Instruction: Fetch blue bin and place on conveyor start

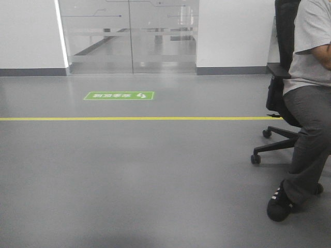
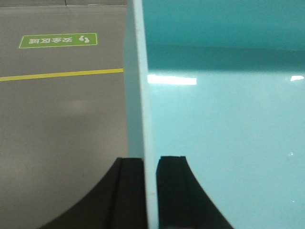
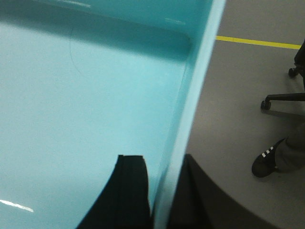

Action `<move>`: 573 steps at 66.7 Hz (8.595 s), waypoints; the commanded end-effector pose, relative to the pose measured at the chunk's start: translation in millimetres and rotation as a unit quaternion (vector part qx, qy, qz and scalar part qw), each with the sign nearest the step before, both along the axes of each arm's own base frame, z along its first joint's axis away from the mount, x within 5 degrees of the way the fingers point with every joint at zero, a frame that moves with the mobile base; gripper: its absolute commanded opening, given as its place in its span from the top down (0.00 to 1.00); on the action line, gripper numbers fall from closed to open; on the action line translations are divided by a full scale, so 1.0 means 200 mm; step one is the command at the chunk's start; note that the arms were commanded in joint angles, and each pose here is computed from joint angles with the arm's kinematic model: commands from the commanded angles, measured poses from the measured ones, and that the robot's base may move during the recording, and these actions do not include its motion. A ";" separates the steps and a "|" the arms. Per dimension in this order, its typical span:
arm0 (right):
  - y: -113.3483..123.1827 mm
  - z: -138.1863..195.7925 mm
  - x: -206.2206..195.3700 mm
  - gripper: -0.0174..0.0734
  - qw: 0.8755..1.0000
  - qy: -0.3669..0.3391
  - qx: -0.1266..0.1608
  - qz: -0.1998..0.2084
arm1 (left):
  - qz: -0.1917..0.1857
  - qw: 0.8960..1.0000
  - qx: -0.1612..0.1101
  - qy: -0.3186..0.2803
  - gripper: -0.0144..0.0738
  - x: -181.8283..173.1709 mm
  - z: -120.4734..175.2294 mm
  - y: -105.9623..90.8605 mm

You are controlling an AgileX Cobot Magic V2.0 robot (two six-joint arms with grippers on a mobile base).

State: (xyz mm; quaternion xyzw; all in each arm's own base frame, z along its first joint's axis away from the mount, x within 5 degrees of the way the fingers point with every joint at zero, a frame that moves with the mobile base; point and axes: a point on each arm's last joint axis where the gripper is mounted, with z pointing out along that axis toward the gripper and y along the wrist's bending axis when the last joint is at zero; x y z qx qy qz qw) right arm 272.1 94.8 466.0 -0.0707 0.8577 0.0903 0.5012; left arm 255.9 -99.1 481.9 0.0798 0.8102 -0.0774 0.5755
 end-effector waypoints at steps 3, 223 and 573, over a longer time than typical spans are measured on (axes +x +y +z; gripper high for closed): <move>0.06 0.05 -0.02 0.98 0.998 -0.032 0.048 0.035 | -0.040 0.996 -0.063 -0.039 0.96 -0.02 0.06 -0.06; 0.06 0.05 -0.01 0.98 0.998 -0.035 0.049 0.036 | -0.033 0.997 -0.045 -0.047 0.96 -0.02 0.06 -0.05; -0.46 -0.77 -0.99 0.99 0.965 -0.248 -0.012 -0.085 | 0.106 0.991 0.020 -0.075 0.96 -0.91 -0.83 0.50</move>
